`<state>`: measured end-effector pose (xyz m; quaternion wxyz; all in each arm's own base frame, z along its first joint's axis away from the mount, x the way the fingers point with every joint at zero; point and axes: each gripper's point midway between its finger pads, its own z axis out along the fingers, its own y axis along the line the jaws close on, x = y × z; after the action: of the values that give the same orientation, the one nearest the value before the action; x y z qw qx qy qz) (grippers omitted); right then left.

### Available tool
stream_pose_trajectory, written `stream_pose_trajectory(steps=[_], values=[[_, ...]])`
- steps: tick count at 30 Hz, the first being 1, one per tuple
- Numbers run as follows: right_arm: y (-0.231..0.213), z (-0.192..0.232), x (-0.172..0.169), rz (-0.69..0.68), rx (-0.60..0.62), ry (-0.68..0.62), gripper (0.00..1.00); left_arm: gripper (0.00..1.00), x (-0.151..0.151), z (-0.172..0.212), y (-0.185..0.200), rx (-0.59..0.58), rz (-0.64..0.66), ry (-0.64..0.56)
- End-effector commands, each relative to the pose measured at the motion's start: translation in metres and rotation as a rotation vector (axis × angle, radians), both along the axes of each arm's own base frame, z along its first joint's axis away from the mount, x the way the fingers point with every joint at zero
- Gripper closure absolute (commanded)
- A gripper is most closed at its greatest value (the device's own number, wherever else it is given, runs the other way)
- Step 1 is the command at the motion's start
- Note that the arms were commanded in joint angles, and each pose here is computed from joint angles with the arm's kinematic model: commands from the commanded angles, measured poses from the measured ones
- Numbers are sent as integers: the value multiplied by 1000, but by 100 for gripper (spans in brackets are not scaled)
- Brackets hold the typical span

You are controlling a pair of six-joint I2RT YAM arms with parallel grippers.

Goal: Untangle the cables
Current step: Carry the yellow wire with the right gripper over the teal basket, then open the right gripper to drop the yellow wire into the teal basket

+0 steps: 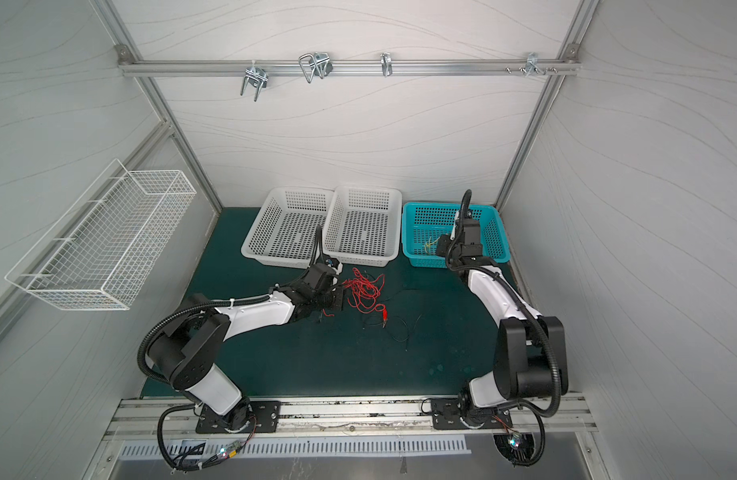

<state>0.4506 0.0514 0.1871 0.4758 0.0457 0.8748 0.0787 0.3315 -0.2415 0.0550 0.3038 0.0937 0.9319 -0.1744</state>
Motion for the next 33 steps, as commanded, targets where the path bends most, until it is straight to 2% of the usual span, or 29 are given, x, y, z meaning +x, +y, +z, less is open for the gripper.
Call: stream_pose_trajectory(steps=[1,10,17,20,22,28,33], values=[[7,14,19,56,1,-67,98,100,4,11,1,-15,17,-27],[3,-31,44,62,-17,86,97,100,4,10,2,-12,13,-27],[0,-44,44,30,-3,177,83,100,2,8,4,0,16,-25],[1,-40,39,35,3,189,76,100,3,7,4,3,16,-25],[3,-32,35,45,13,180,66,100,4,6,5,3,20,-27],[7,6,16,65,47,120,51,100,6,2,0,-3,18,-21],[24,33,-11,126,134,82,47,100,9,3,-2,-15,20,-26]])
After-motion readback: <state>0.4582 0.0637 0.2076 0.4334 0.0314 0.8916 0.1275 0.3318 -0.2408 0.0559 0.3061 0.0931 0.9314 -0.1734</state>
